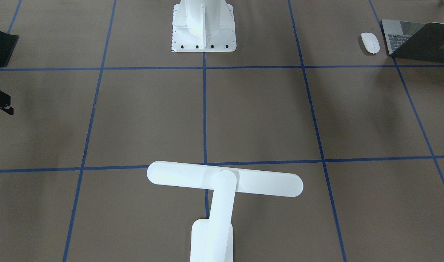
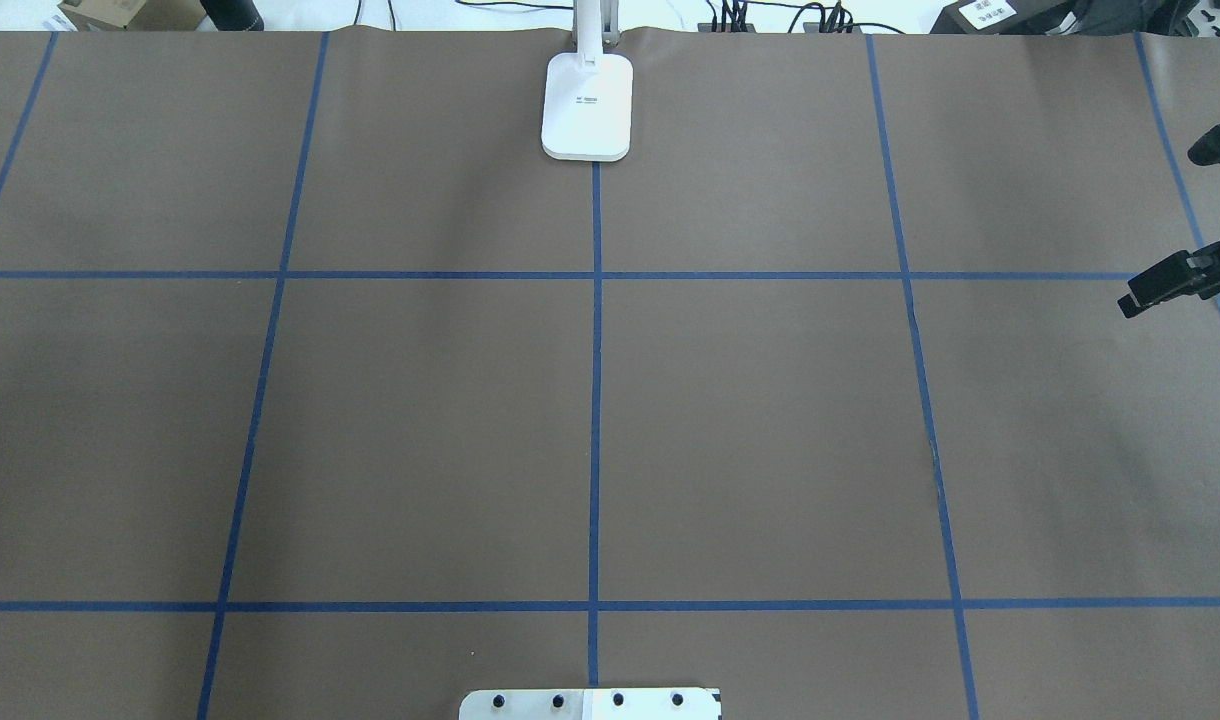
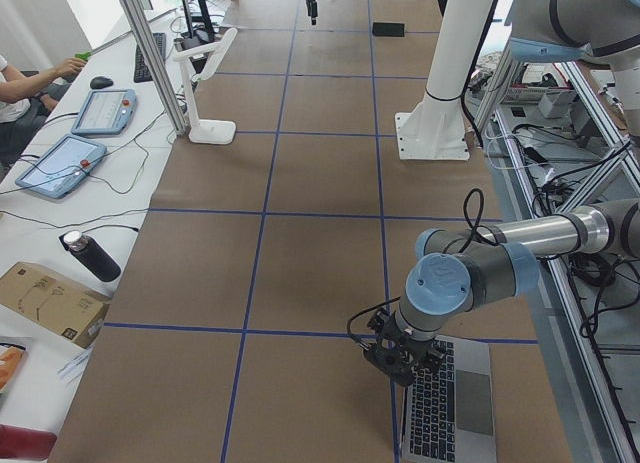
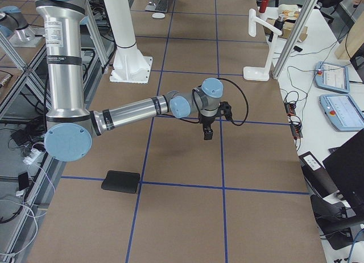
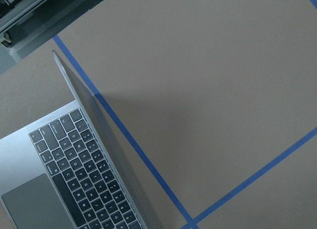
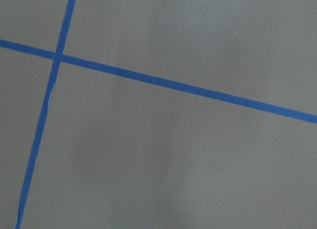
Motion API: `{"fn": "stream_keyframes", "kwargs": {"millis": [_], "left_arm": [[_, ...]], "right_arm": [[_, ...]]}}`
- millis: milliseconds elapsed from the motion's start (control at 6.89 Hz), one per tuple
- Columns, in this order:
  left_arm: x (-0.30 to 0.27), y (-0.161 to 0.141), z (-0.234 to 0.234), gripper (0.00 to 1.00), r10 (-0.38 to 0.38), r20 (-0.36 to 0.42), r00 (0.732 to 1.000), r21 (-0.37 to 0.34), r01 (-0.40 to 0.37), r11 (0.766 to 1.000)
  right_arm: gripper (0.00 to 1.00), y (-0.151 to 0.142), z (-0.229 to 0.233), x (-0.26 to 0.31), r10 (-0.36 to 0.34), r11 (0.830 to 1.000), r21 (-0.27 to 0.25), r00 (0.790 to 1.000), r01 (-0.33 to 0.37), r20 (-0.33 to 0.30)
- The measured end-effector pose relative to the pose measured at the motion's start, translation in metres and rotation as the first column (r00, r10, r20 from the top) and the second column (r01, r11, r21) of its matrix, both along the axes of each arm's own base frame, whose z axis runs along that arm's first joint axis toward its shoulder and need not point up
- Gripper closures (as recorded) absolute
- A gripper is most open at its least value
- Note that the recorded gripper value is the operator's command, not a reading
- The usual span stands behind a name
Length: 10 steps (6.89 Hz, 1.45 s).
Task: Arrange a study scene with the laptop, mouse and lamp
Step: 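Carry the open silver laptop with the left gripper into the workspace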
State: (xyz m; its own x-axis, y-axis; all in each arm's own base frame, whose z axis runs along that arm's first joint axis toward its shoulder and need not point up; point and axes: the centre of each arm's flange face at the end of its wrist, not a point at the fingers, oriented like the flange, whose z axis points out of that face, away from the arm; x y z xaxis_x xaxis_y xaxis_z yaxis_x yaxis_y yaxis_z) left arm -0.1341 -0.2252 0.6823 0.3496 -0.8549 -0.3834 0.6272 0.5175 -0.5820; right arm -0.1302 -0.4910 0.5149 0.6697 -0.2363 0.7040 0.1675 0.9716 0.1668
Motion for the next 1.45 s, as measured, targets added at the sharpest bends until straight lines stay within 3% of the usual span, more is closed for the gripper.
{"fn": "stream_keyframes", "kwargs": {"millis": [435,726,1161,1451], "left_arm": [[0.002,0.003,0.034,0.03,-0.09,0.007,0.996,-0.044,0.09,0.995],[0.003,0.003,0.036,0.09,-0.133,0.004,0.991,-0.08,0.132,0.988],[0.009,0.004,0.034,0.13,-0.184,-0.062,0.981,-0.121,0.175,0.977],[0.013,0.011,0.036,0.27,-0.192,-0.09,0.977,-0.138,0.178,0.974]], "right_arm": [[0.01,0.002,0.0,-0.006,-0.012,1.0,0.0,1.0,0.012,0.0],[0.01,0.002,-0.001,-0.009,-0.016,1.0,0.0,1.0,0.016,0.001],[0.01,0.004,-0.003,-0.017,-0.009,1.0,-0.005,1.0,0.009,0.008],[0.01,0.004,-0.001,-0.02,-0.01,1.0,-0.01,1.0,0.01,0.007]]}}
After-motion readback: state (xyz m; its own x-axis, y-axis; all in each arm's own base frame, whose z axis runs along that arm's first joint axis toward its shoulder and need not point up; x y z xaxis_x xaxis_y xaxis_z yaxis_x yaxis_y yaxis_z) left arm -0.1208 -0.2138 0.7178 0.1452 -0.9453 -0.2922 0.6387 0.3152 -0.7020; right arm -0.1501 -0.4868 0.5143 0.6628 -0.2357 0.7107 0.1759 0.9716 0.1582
